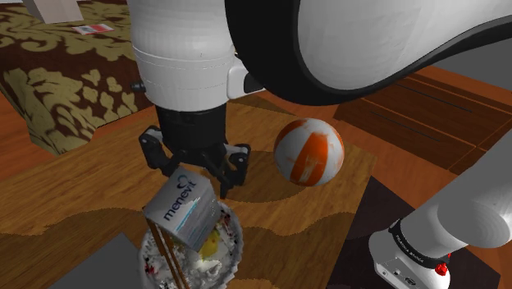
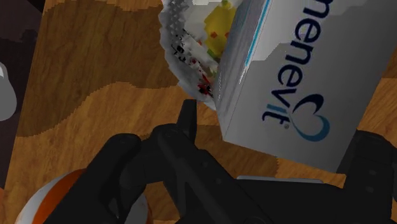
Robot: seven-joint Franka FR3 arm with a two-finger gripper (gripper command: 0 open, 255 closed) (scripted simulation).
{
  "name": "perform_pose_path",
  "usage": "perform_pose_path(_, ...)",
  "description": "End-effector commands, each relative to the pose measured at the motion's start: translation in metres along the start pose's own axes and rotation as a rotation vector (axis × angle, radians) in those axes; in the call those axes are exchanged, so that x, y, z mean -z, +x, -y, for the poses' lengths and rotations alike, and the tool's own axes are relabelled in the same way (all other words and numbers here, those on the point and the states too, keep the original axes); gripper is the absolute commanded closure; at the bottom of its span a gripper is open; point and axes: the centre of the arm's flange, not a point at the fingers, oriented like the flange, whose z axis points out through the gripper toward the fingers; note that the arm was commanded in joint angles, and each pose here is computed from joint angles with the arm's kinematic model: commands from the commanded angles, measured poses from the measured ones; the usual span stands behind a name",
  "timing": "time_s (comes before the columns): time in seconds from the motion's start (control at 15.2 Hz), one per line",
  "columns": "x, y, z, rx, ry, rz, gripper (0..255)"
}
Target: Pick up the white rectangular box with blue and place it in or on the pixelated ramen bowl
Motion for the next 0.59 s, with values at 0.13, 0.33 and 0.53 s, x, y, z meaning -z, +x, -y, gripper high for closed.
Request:
perform_pose_path(0.13, -0.001, 0.000, 0.000, 0.001, -0.001, 0.001, 0)
perform_pose_path(0.33, 0.012, -0.001, 0.000, 0.001, -0.001, 0.001, 0)
perform_pose_path(0.53, 0.049, -0.001, 0.000, 0.001, -0.001, 0.001, 0)
